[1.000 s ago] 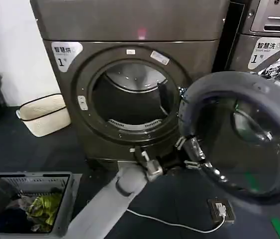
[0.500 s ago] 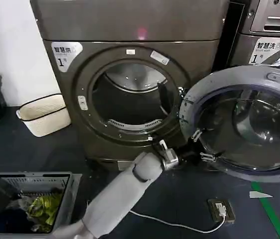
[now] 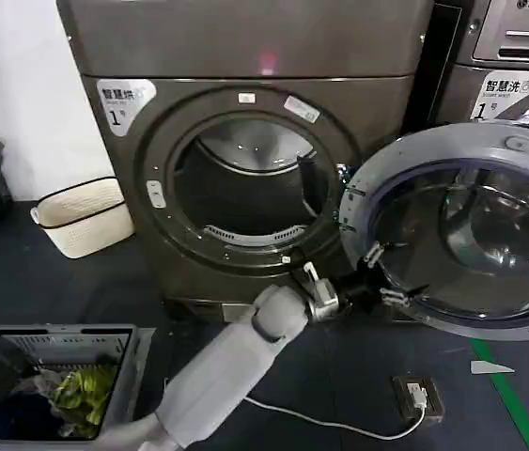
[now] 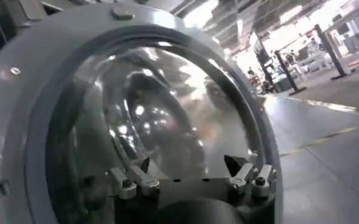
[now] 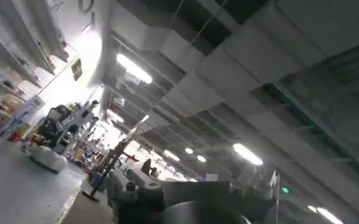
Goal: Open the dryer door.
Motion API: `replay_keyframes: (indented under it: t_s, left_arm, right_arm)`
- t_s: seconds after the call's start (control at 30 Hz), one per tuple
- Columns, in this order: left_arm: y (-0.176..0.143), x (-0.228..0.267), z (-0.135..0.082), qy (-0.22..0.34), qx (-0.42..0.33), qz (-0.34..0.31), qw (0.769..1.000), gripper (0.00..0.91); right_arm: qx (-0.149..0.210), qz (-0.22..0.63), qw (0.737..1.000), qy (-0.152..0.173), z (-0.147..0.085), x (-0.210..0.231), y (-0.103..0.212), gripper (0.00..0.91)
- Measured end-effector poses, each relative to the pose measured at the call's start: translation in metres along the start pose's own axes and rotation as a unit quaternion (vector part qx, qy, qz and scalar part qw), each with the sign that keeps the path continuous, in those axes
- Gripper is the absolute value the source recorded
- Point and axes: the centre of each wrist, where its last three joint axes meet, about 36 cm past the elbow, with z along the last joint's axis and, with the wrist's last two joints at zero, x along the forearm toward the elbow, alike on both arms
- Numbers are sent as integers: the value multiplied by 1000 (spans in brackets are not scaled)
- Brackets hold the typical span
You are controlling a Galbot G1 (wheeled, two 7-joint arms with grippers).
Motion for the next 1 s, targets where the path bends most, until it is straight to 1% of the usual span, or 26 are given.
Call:
replay_keyframes:
  t_s: [0.13, 0.3, 0.43, 0.53, 0.63, 0.73, 0.8, 0.9, 1.0]
  left_arm:
    - [-6, 22, -2, 2, -17, 7, 1000, 907]
    - [-15, 72, -9, 5, -36, 10, 999, 907]
    - [-17, 117, -21, 21, -95, 27, 995, 907]
    - [-17, 148, -32, 28, -140, 46, 989, 907]
    - [-14, 184, -43, 36, -197, 72, 977, 907]
    - [-3, 228, -54, 64, -271, 101, 955, 907]
    - [4, 260, -64, 90, -324, 124, 934, 907]
    - [12, 300, -84, 121, -404, 163, 892, 907]
    - [22, 337, -98, 149, -471, 231, 838, 907]
  right_arm:
    - [-8, -17, 1000, -8, -2, -2, 12, 907]
    - [-17, -35, 999, -13, -5, -6, 30, 907]
    - [-21, -44, 999, -12, -6, -8, 41, 907]
    - [-26, -54, 998, -19, -7, -13, 51, 907]
    - [-30, -61, 997, -19, -8, -17, 60, 907]
    - [-34, -69, 997, -22, -12, -20, 70, 907]
    - [-35, -76, 996, -23, -14, -23, 78, 907]
    - [-40, -84, 995, -23, -17, -26, 88, 907]
    - [-46, -94, 994, -28, -18, -28, 96, 907]
